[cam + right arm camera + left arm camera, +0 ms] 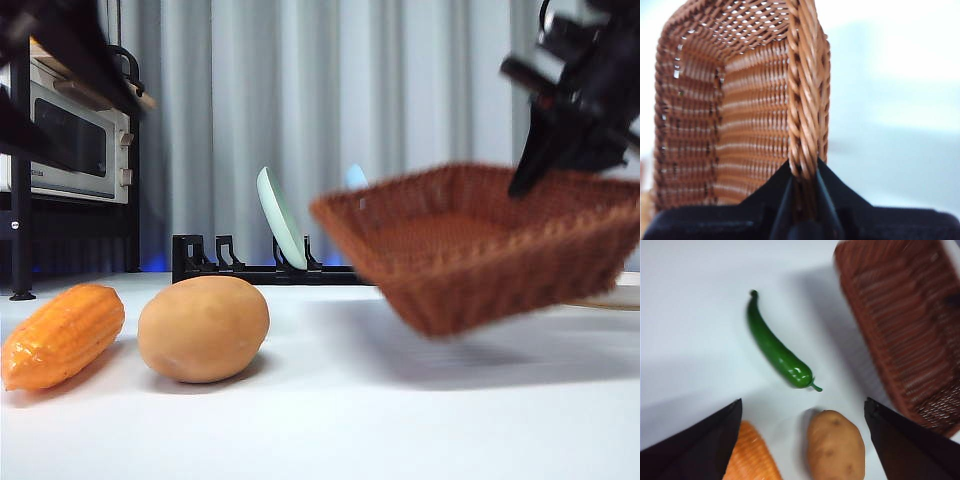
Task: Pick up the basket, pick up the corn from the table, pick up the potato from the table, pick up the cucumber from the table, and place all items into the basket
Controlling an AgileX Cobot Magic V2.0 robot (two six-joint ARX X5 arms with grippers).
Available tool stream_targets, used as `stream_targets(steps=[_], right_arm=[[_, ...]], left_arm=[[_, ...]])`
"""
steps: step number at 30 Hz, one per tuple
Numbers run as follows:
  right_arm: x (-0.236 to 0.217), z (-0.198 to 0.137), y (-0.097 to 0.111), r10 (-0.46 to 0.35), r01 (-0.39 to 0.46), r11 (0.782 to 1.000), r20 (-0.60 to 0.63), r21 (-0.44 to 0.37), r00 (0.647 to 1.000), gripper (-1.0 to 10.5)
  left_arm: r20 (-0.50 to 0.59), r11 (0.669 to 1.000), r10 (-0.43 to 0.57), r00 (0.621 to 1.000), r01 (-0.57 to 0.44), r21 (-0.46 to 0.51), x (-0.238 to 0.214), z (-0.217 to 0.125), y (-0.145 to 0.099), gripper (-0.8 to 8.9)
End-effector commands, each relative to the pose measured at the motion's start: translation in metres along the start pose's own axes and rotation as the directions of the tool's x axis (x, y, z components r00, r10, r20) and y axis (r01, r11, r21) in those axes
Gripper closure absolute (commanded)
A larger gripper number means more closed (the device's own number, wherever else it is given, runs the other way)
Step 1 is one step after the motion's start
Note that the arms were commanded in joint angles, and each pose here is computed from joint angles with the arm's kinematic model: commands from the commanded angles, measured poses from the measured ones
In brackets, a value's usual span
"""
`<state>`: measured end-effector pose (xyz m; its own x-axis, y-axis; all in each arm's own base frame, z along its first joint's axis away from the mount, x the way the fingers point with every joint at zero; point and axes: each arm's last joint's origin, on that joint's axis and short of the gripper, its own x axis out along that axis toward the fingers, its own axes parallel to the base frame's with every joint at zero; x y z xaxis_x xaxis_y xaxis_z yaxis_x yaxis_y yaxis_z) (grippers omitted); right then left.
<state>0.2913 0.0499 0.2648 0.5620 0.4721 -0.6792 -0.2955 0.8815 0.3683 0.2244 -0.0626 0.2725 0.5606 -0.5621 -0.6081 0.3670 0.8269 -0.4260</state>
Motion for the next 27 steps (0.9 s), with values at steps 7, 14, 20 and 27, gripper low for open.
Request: stream_targets(steps=[7,14,20,27], right_arm=[[-0.065,0.004,0.029,0.038,-0.024,0.997,0.2,-0.074,0.979,9.6],[-0.099,-0.003,0.04,-0.017,0.041,0.996,0.282,-0.08,0.959,9.6],[-0.113,-0.008,0.044,-0.045,0.074,0.994,0.318,-0.08,0.947,9.6],[-0.115,-0.009,0.044,-0.048,0.077,0.994,0.325,-0.077,0.945,9.6]], left_arm=[[-0.126,0.993,0.112,0.986,-0.109,0.035,0.075,0.031,-0.012,4.09],[-0.256,0.975,0.223,0.941,-0.217,0.05,0.138,0.046,-0.012,4.1],[-0.314,0.952,0.304,0.899,-0.295,0.076,0.171,0.044,-0.007,4.1],[-0.355,0.95,0.309,0.882,-0.308,0.061,0.19,0.033,0.002,4.1]])
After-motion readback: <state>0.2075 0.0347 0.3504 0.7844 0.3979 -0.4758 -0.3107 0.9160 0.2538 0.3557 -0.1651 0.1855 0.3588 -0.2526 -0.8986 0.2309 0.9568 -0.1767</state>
